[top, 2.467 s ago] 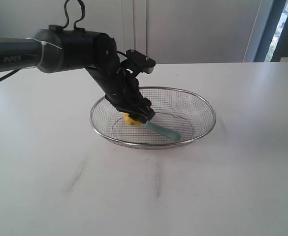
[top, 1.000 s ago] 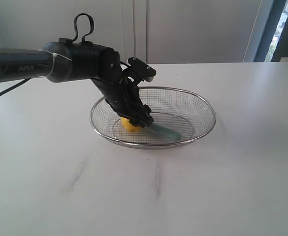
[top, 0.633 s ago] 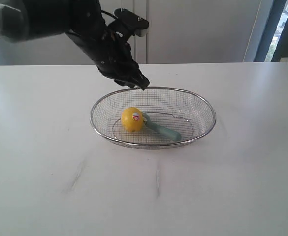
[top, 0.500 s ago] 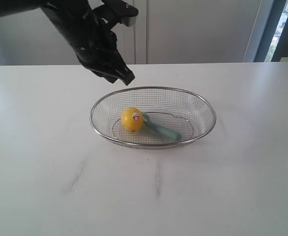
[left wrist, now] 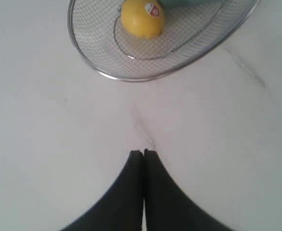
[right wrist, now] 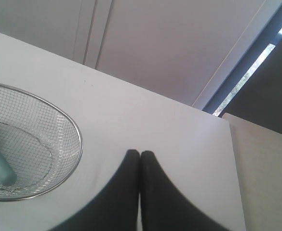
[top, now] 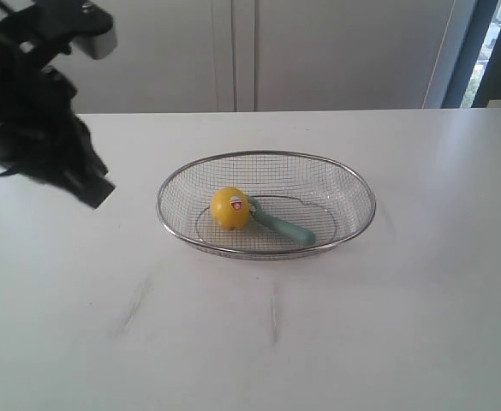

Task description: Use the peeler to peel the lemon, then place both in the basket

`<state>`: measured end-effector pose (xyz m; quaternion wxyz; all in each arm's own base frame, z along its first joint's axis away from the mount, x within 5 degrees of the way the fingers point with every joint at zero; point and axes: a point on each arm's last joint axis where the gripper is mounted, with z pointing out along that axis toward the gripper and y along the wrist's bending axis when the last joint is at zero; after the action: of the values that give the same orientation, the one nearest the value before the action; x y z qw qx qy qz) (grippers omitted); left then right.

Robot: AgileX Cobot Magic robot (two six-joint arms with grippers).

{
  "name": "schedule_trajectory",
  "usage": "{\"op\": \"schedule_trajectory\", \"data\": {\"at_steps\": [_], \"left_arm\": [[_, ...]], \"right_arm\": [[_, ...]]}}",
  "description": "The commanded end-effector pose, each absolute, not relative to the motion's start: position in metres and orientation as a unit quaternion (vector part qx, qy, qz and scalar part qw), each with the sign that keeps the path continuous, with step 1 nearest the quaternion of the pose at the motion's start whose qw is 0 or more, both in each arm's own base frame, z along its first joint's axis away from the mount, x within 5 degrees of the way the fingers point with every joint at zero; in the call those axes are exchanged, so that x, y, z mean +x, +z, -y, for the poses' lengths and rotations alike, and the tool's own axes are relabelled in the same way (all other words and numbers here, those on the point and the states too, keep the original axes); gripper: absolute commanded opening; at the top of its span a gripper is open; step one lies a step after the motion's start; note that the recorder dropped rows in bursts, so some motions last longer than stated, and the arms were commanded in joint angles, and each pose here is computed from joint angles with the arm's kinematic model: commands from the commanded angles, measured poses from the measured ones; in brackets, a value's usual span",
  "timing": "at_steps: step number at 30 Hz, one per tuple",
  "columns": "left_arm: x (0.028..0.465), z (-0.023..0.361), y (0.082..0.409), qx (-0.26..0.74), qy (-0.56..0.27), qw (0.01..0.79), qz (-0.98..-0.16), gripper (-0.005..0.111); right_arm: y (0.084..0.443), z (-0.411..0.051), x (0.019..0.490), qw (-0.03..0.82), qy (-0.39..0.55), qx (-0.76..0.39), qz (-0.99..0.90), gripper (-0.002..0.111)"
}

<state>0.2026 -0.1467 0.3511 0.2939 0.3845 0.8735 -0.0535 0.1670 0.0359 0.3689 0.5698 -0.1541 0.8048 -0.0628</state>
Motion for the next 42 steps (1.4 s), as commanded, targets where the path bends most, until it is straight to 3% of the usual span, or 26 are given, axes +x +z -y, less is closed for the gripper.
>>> {"op": "schedule_trajectory", "data": {"at_steps": [1,25,33,42], "left_arm": [[0.17,0.126,0.349,0.378,-0.062,0.283,-0.879,0.0],[0.153,0.113,0.359,0.379,-0.061,0.288,-0.877,0.0],[0.153,0.113,0.359,0.379,-0.061,0.288,-0.877,0.0],[0.153,0.113,0.359,0.38,-0.06,0.288,-0.877,0.0]], "right_arm": [[0.369,-0.035,0.166,0.572,-0.062,-0.15,-0.804,0.0],[0.372,-0.033,0.161,0.578,-0.061,-0.146,-0.8,0.0],[0.399,-0.014,0.11,0.655,-0.05,-0.117,-0.745,0.0],[0.416,0.015,0.053,0.722,-0.1,-0.03,-0.684,0.0]]}}
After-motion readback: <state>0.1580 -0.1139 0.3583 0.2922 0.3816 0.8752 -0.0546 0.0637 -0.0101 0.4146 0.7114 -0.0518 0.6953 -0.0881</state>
